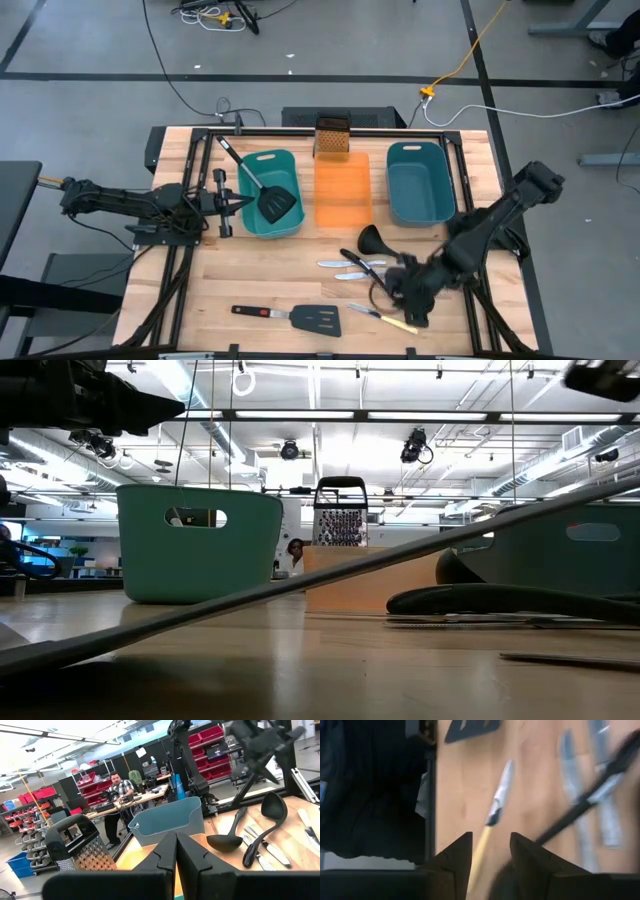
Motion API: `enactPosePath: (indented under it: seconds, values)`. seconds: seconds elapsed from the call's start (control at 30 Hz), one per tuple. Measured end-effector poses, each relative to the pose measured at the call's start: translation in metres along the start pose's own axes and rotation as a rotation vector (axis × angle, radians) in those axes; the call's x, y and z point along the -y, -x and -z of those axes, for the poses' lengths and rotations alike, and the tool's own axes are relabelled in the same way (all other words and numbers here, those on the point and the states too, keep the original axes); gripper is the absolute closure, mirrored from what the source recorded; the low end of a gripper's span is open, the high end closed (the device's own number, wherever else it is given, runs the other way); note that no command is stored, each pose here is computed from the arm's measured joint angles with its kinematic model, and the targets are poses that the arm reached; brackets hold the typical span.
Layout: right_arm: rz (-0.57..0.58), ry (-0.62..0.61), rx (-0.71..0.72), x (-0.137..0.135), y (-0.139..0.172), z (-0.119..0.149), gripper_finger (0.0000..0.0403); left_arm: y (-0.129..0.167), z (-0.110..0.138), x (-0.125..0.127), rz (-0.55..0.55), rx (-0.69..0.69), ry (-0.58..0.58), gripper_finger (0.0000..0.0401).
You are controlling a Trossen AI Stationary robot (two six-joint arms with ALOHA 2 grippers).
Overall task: Pick & Place Kitchen Items
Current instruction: Put the yellow table knife into the orange bin
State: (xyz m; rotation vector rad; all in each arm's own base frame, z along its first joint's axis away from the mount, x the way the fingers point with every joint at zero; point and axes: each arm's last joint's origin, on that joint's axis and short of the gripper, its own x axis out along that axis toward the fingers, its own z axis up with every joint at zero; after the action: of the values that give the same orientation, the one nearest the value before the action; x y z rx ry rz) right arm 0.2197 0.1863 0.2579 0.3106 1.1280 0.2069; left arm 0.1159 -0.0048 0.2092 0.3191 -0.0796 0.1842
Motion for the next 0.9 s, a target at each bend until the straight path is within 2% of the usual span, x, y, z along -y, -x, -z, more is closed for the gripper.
enactPosePath:
  seconds: [0.17, 0.47, 0.63, 0.9]
  values:
    - [-0.014, -0.039, 0.001, -0.02, -0.027, 0.009, 0.0262, 0.0, 0.0, 0.0, 0.0, 0.0, 0.002, 0.0386]
    - [0.006, -0.109, -0.067, -0.038, -0.074, 0.031, 0.0262, 0.0, 0.0, 0.0, 0.0, 0.001, 0.017, 0.0386]
    - [0.013, -0.169, -0.108, -0.046, -0.087, 0.045, 0.0262, 0.0, 0.0, 0.0, 0.0, 0.0, 0.024, 0.0386]
    - [0.026, -0.195, -0.142, -0.054, -0.099, 0.061, 0.0262, 0.0, 0.0, 0.0, 0.001, 0.0, 0.039, 0.0386]
